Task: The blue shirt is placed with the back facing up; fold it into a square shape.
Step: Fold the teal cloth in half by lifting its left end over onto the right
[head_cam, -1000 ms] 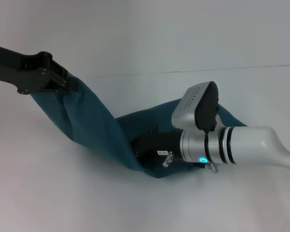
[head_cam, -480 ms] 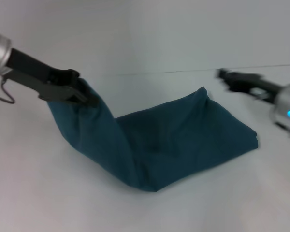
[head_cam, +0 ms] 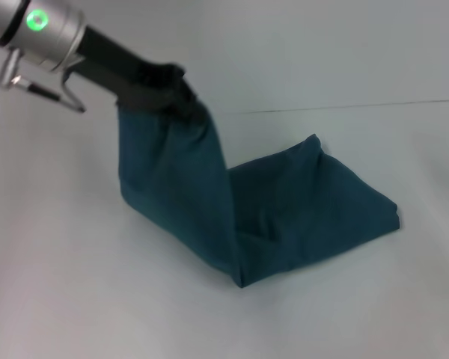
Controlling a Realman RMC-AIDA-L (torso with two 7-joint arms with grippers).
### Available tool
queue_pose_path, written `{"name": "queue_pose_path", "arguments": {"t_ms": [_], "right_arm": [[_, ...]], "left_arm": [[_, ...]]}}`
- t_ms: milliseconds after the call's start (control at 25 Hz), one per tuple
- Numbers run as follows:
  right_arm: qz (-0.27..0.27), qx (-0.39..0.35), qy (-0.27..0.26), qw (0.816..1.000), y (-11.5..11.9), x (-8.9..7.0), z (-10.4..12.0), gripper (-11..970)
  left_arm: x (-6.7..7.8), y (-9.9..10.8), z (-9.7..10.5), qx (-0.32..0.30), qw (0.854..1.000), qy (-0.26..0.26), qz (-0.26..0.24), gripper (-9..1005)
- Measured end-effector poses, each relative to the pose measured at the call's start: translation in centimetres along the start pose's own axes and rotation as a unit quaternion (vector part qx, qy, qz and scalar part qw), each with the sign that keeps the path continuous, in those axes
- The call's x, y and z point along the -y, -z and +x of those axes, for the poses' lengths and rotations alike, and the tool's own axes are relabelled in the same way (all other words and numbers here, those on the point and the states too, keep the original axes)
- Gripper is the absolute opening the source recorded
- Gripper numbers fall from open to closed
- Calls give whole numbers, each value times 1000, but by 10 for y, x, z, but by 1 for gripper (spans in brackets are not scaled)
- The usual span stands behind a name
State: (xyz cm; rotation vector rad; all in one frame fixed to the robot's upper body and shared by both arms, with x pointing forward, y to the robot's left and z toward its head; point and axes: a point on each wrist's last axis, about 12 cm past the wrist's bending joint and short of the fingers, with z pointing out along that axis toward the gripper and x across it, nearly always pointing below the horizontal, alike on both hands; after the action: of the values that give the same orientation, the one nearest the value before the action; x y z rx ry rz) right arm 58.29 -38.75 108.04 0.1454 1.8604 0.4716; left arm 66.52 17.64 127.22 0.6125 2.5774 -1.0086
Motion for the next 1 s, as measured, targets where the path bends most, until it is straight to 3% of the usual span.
{"name": "queue_pose_path", "arguments": {"t_ms": [320,560,640,760,1000], "right_arm": [[49,14,-15,999,20,26,-2,-1],[62,28,-26,997,28,35,-5,-1],[64,29,-27,997,29,36,-5,-1],[65,29,-30,997,29,36,-3,-1],[59,28,-33,997,30,34,-1,-1]], "left_arm": [[32,-28,-28,11,1000,-22,-1,198],[51,-64,-29,8,999,-48,-10,207],[53,-71,-28,11,999,-48,-9,211],[56,-102,-18,41,999,-33,4,215],[48,-101,-19,65,998,-17,0,225]]}}
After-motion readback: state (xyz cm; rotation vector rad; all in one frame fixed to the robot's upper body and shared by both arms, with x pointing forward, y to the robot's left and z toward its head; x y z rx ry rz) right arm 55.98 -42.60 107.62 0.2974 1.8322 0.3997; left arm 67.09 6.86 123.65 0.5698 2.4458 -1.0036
